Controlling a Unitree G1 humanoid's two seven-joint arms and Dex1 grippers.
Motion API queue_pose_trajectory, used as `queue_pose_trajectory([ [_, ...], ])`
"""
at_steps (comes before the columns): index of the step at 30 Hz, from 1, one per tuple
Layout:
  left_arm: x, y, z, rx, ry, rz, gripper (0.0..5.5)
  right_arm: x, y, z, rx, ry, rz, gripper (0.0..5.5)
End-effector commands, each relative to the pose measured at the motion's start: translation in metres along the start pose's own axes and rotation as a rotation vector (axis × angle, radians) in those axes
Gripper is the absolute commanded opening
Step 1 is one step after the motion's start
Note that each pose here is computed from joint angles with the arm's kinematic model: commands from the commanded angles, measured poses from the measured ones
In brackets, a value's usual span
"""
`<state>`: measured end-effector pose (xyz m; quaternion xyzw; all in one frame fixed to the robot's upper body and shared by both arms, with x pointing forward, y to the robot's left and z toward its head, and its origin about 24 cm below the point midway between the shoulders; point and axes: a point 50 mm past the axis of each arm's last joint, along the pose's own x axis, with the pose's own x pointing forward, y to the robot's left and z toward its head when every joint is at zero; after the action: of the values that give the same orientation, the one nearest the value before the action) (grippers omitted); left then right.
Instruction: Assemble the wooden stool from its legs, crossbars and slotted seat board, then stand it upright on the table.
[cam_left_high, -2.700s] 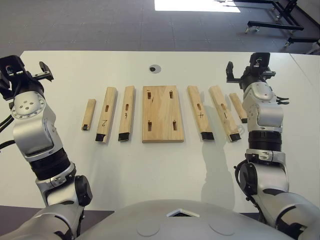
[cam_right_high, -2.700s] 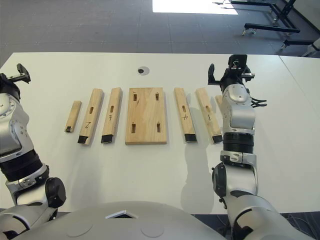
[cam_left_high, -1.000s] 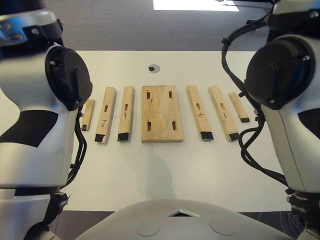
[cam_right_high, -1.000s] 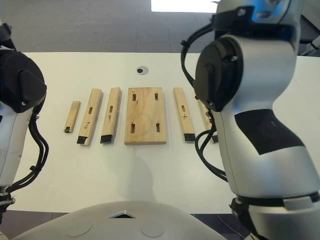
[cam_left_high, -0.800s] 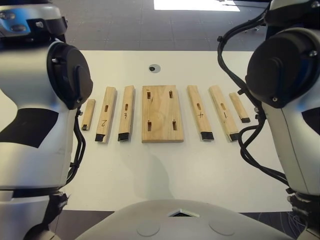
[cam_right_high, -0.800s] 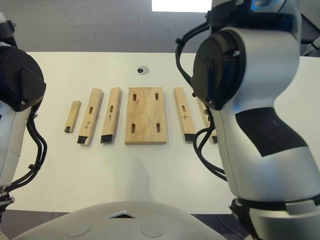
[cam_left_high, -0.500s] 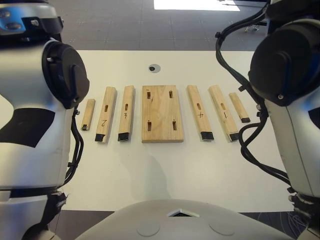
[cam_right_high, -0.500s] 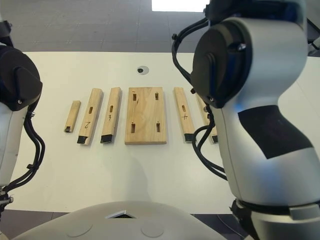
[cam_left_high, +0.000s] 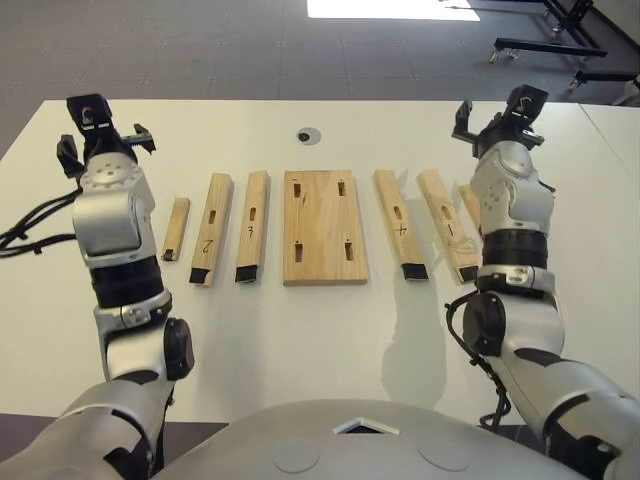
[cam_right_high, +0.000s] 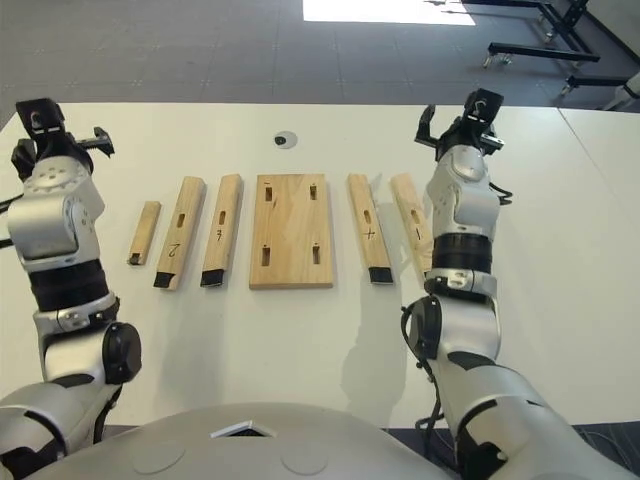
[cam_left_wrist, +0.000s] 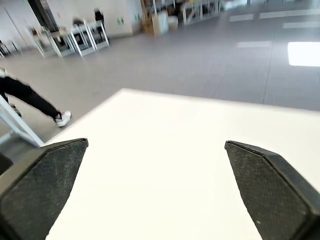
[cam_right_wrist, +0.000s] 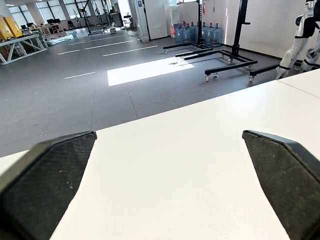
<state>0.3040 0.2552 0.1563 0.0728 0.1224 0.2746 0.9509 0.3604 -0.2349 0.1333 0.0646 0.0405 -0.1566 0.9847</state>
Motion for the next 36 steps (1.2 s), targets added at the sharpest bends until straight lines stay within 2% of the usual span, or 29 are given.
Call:
queue_pose_trajectory([
  [1, -0.016, 0.005, 0.001, -0.051, -0.044, -0.098, 5.04, -0.016, -0.003, 0.019, -0.004, -0.078, 0.072, 5.36],
  [5, -0.029, 0.007, -0.025, -0.034, 0.076, -0.189, 5.04, -0.03, -0.012, 0.01, -0.023, -0.025, 0.111, 5.36],
  [7, -0.039, 0.007, -0.032, 0.045, 0.076, -0.237, 5.04, -0.034, -0.022, 0.002, -0.023, 0.016, 0.111, 5.36],
  [10, -0.048, 0.004, -0.039, 0.238, 0.038, -0.296, 5.04, -0.039, -0.033, -0.005, -0.089, 0.036, 0.102, 5.36],
  [14, -0.05, -0.001, -0.025, 0.357, -0.086, -0.344, 5.04, -0.042, -0.046, -0.01, -0.213, 0.056, 0.084, 5.36],
  [17, -0.048, 0.003, -0.023, 0.324, -0.126, -0.306, 5.04, -0.042, -0.055, -0.012, -0.279, 0.046, 0.084, 5.36],
  [22, -0.043, 0.011, -0.024, 0.277, -0.125, -0.242, 5.04, -0.041, -0.066, -0.013, -0.26, 0.063, 0.075, 5.36],
  [30, -0.036, 0.015, -0.028, 0.163, -0.074, -0.18, 5.04, -0.037, -0.059, -0.005, -0.267, 0.039, 0.109, 5.36],
  [33, -0.038, 0.017, -0.035, 0.106, -0.051, -0.201, 5.04, -0.039, -0.065, -0.012, -0.312, 0.09, 0.162, 5.36],
  [36, -0.041, 0.035, -0.048, 0.012, -0.01, -0.175, 5.04, -0.044, -0.082, -0.014, -0.365, 0.155, 0.235, 5.36],
])
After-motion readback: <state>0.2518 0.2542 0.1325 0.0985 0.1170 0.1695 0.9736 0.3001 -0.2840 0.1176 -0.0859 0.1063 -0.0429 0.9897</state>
